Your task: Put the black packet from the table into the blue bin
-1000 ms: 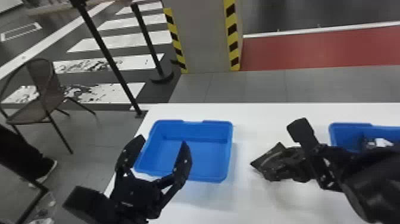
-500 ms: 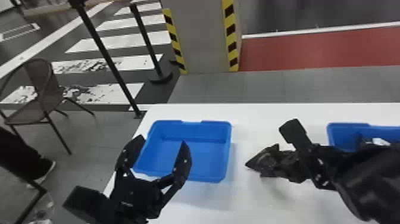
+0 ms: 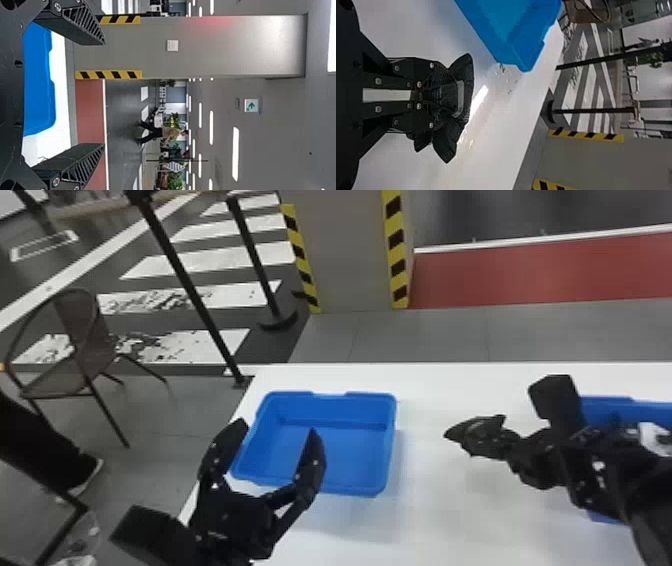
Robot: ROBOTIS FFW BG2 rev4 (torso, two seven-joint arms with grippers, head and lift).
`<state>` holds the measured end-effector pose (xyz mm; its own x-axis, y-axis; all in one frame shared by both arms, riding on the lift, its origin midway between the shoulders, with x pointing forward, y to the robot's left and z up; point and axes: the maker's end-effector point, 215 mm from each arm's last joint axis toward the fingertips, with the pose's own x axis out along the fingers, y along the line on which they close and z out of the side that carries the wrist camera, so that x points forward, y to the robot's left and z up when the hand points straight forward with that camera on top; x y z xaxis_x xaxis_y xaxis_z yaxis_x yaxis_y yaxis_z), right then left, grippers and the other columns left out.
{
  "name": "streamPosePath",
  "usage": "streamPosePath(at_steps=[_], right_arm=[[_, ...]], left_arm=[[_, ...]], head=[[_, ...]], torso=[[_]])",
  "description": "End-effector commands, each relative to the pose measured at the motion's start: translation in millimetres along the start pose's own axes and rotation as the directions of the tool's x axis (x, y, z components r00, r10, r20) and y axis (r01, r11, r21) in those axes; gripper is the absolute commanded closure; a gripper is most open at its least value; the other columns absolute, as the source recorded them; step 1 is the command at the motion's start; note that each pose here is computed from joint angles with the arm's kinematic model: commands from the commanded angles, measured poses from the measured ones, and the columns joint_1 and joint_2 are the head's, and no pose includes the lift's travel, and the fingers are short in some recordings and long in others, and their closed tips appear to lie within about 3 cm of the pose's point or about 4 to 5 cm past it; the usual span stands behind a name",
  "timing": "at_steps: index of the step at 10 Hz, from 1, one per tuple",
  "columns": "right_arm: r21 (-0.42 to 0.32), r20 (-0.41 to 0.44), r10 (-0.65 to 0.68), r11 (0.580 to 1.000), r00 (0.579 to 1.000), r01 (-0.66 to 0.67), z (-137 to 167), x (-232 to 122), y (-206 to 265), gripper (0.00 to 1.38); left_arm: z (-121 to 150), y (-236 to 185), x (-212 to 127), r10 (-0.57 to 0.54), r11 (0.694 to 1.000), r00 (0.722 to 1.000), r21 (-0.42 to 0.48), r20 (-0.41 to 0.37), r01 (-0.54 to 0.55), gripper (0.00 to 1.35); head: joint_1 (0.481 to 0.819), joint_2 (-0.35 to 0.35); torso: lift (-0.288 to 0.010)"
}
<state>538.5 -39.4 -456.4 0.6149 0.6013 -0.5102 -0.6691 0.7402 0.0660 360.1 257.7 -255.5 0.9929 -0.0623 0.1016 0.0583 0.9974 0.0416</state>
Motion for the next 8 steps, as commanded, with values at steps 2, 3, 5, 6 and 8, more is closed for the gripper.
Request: streamPosePath(at_steps=[2, 3, 5, 6, 8], right_arm=[[0.013, 0.215, -0.231, 0.972, 0.949, 0.233, 59, -125, -59, 1.09], [0.030, 0.265, -0.350, 0.934, 0.898, 0.355, 60, -190, -85, 1.09], [0.097, 0.196, -0.509, 0.861, 0.838, 0.500, 4, -261, -124, 1.09], [0.104, 0.144, -0.557, 0.830, 0.818, 0.548, -20, -278, -142, 1.08], [0.124, 0.092, -0.598, 0.800, 0.796, 0.587, -56, -276, -176, 0.99]], left_arm=[[3, 0, -1, 0.001, 1.000, 1.000, -0.001, 0.009, -0.001, 0.11], [2, 2, -2, 0.004, 1.000, 1.000, -0.001, 0.007, -0.004, 0.11], [3, 10, -7, 0.021, 1.000, 1.000, 0.011, 0.005, -0.021, 0.11], [5, 10, -7, 0.020, 1.000, 1.000, 0.011, 0.008, -0.020, 0.11], [5, 9, -8, 0.017, 1.000, 1.000, 0.012, 0.008, -0.018, 0.11]], head=[[0.695, 0.235], [0.695, 0.209], [0.695, 0.081], [0.695, 0.018], [0.695, -0.062]], torso=[[-0.110], [-0.110], [-0.110], [-0.110], [-0.110]])
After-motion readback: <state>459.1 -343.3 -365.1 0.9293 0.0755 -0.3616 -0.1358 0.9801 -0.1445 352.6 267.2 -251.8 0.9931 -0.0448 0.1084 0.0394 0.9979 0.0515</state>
